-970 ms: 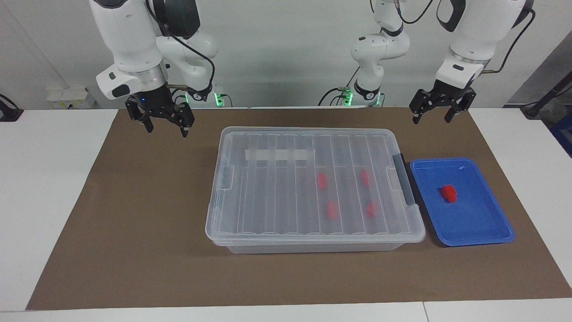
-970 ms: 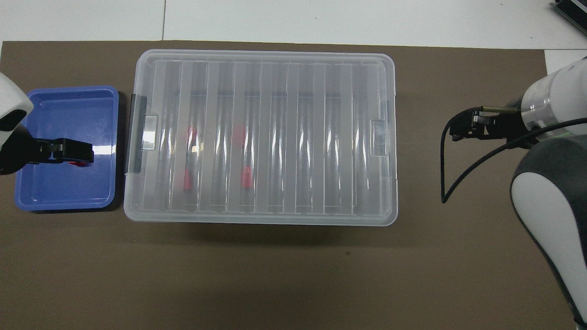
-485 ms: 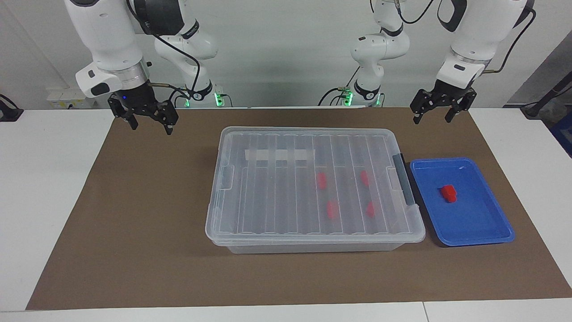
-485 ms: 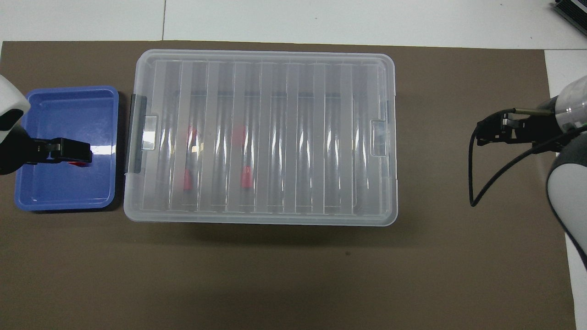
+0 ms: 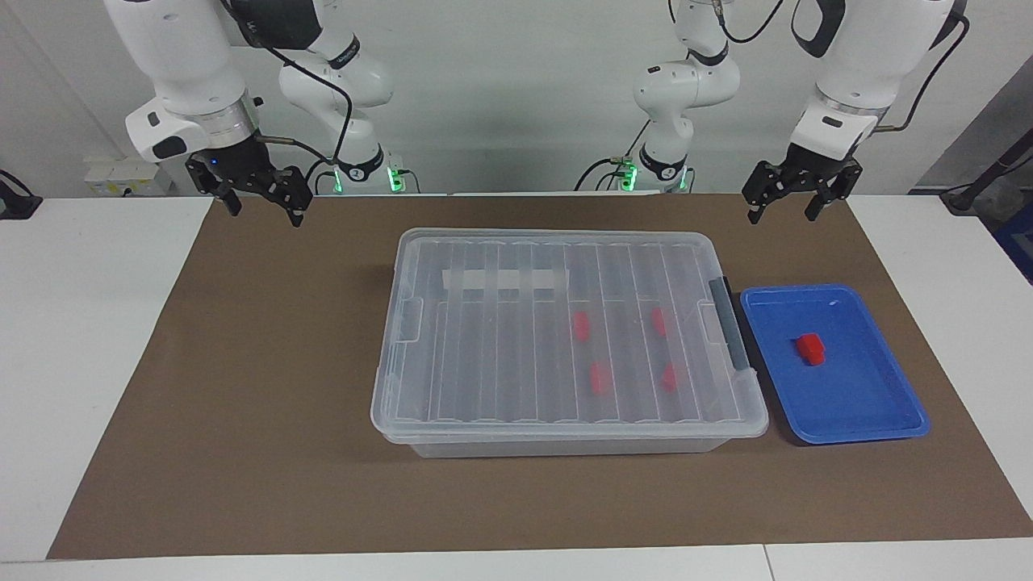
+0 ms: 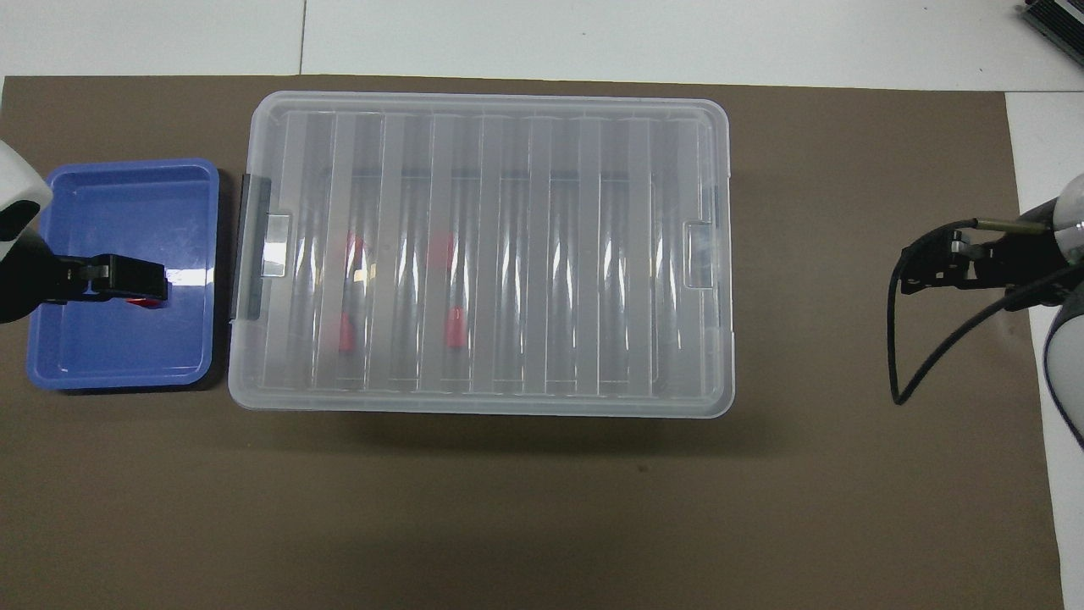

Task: Place red block in blue tray from box

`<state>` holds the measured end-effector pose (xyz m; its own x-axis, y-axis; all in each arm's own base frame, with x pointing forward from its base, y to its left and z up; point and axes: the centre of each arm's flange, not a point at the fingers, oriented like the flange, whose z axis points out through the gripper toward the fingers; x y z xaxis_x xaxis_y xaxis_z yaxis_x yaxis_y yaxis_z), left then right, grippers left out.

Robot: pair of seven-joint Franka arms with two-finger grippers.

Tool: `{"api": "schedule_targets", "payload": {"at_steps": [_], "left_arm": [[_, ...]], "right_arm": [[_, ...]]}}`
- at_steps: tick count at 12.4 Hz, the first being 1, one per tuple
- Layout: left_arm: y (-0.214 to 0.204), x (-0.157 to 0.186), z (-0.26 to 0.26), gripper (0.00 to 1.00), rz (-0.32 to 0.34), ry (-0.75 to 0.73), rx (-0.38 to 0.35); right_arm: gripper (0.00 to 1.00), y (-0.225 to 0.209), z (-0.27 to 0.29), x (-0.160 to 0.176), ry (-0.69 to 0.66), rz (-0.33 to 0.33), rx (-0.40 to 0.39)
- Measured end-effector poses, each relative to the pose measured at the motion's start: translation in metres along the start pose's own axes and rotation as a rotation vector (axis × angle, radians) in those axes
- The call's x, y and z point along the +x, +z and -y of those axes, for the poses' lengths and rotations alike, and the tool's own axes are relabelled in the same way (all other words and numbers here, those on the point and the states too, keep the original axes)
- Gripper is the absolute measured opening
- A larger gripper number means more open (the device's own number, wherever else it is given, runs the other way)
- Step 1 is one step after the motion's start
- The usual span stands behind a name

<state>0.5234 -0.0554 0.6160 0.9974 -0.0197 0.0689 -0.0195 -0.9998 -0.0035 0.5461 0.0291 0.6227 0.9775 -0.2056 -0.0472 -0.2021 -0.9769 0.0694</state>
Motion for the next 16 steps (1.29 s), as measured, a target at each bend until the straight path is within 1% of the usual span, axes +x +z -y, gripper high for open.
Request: {"api": "schedule_targets", "payload": {"at_steps": [3, 11, 16], "left_arm": [[0.0, 0.0, 0.0, 1.0, 0.0, -0.001, 0.0], [0.0, 0.0, 0.0, 1.0, 0.0, -0.001, 0.0], [0.0, 0.0, 0.0001, 1.0, 0.0, -0.001, 0.0]], "right_arm": [[1.0, 0.0042, -0.0021, -0.0012, -0.002, 0.017, 0.024], [1.0, 0.0039, -0.0022, -0.0021, -0.017, 0.016, 0.027], [1.0, 0.0018, -0.0013, 0.0011, -0.017, -0.013, 0.034]]}}
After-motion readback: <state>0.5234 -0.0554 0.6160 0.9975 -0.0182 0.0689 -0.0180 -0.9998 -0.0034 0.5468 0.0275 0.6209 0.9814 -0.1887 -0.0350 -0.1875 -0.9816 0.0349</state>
